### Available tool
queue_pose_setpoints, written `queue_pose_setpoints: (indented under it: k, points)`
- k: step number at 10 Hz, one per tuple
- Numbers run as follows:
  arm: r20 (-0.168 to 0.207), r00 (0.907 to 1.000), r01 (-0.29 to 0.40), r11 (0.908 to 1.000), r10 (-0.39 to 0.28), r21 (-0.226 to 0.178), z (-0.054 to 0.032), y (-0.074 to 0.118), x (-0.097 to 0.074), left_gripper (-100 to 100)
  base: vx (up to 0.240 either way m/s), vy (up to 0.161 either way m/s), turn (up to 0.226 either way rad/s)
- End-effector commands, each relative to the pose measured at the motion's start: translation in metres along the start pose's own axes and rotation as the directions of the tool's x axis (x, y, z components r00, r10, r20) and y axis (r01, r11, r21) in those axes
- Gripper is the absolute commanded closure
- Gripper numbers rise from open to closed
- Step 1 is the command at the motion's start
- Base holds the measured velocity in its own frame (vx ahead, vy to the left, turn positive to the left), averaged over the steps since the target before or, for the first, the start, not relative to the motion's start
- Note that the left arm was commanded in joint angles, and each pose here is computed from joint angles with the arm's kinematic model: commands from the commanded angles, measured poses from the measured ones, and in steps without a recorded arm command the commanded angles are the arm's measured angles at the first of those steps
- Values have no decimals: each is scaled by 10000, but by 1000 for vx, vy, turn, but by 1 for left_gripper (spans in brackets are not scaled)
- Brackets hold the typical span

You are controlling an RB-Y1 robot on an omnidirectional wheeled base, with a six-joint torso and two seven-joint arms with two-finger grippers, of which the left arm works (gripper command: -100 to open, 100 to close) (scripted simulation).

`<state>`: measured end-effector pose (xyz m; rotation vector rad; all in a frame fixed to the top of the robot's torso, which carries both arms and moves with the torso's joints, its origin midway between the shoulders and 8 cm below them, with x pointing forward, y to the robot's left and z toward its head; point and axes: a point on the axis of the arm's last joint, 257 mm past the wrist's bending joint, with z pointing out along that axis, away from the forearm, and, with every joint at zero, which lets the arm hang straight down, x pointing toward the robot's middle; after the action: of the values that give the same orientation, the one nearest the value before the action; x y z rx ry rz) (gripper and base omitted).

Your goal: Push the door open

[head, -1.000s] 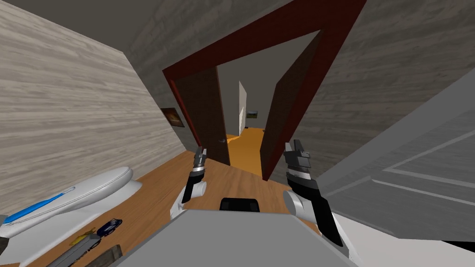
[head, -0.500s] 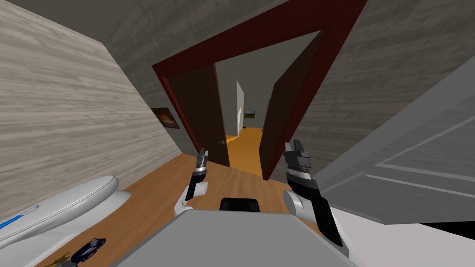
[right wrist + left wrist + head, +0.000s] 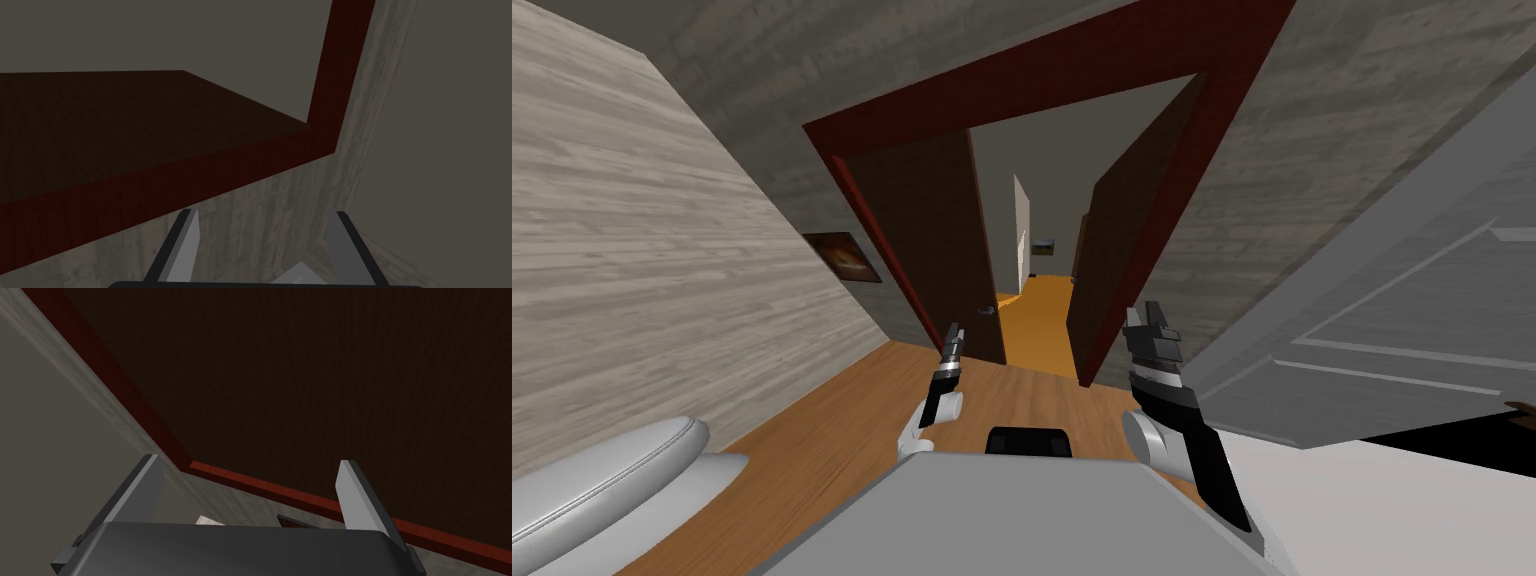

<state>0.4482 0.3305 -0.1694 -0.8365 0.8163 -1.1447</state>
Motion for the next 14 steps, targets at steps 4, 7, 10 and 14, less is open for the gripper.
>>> queue_pose_setpoints:
  k: [4, 7, 10, 14]
  points:
    - [-7, 10000, 28, 9984, -29, -565, -53, 291, 41, -100, 25, 84, -86]
    - [-6, 10000, 96, 9937, -98, -1116, -116, 564, 99, -100, 34, 97, -125]
    - [-4, 9999, 153, 9886, -156, -1501, -171, 746, 145, -100, 39, 108, -87]
    - [3, 9997, 258, 9800, -263, -1974, -240, 966, 223, -100, 25, 85, -101]
